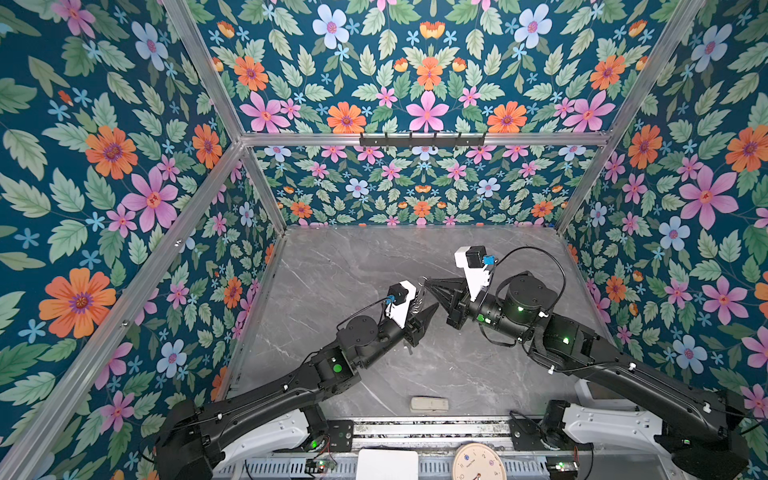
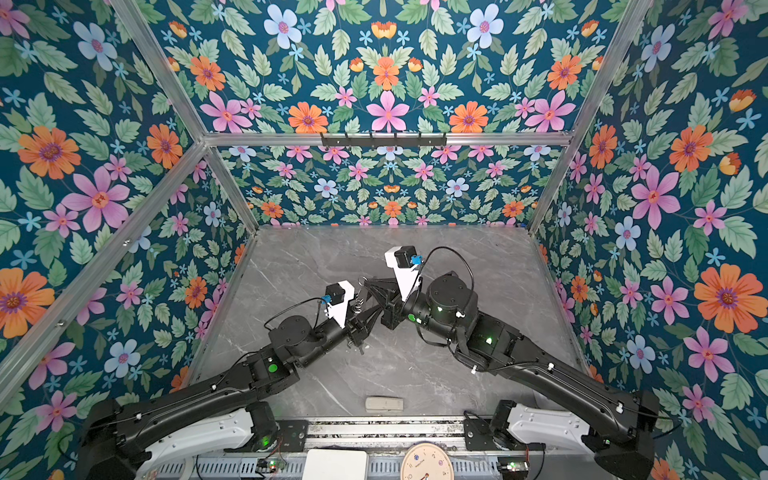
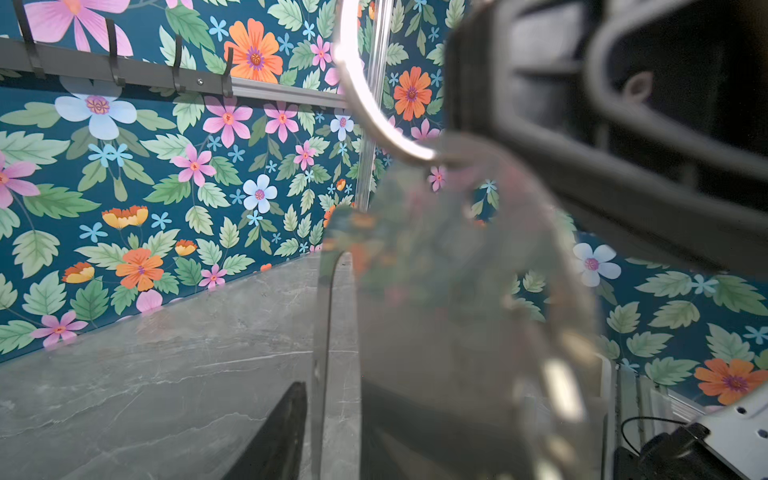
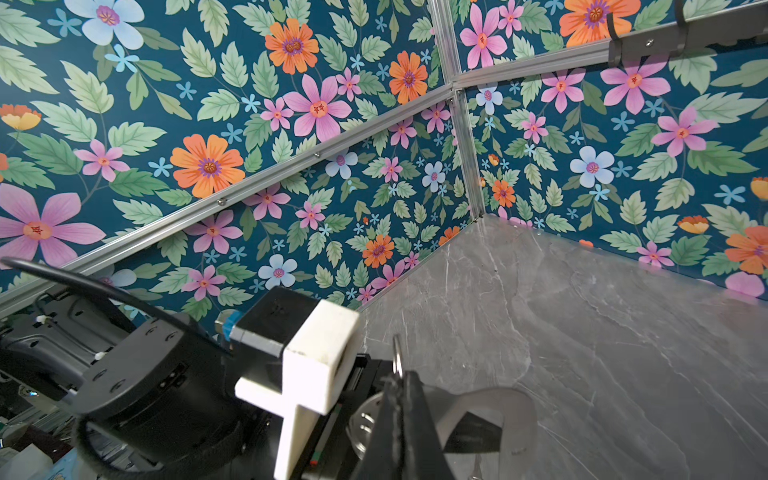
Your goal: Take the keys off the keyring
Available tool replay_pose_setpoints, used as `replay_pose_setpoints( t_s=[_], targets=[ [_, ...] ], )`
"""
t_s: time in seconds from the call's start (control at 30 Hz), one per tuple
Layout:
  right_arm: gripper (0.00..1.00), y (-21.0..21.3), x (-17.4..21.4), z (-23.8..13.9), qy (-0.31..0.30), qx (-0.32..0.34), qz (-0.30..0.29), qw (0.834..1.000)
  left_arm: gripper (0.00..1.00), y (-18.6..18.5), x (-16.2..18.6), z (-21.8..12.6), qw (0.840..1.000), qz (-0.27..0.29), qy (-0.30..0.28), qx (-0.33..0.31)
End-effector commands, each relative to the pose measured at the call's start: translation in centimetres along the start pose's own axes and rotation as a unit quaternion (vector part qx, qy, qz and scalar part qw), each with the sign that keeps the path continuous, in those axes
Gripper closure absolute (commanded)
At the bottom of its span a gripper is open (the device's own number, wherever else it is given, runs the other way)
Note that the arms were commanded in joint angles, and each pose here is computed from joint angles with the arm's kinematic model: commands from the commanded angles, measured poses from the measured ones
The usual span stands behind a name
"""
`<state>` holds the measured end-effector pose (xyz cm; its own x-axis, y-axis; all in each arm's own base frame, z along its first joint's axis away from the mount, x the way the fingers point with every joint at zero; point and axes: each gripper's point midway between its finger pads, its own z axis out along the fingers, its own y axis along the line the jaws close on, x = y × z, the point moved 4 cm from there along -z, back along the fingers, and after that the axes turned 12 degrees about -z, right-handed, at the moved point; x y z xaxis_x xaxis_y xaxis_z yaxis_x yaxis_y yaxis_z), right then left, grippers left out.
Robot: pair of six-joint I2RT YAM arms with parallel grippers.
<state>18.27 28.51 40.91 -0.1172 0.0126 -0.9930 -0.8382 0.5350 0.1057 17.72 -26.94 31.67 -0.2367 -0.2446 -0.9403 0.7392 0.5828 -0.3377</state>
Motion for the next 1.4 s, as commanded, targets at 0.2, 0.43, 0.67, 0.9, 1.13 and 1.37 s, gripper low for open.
replay_pose_setpoints(
  t_s=[0.2,0.43,0.67,0.9,1.13,1.37],
  targets=[
    [1.0,-0.5,-0.4,0.4,-0.002,0.022,0.003,1.0,0.76,0.0,-0.2,0.0,1.0,-0.007,0.002,-0.003],
    [1.0,-0.6,-0.2,0.8,0.005,0.026,0.008,1.0,0.89,-0.1,-0.3,0.0,1.0,-0.012,0.005,-0.003],
    [1.0,-1.1,0.3,1.1,0.02,0.038,0.016,0.999,0.99,-0.1,-0.3,-0.1,1.0,-0.03,0.007,-0.005],
    [0.6,-2.2,0.9,0.0,0.023,0.045,0.028,0.998,1.0,0.0,-1.2,-0.5,0.997,-0.076,0.002,-0.015],
    [0.47,-3.2,3.2,-3.6,0.002,0.043,0.04,0.998,1.0,-0.4,-2.8,-1.3,0.996,-0.089,-0.016,-0.005],
    [0.45,-1.3,6.6,-4.0,0.004,-0.116,0.097,0.988,1.0,-1.6,-4.6,-1.5,0.995,-0.093,-0.034,0.028]
  ],
)
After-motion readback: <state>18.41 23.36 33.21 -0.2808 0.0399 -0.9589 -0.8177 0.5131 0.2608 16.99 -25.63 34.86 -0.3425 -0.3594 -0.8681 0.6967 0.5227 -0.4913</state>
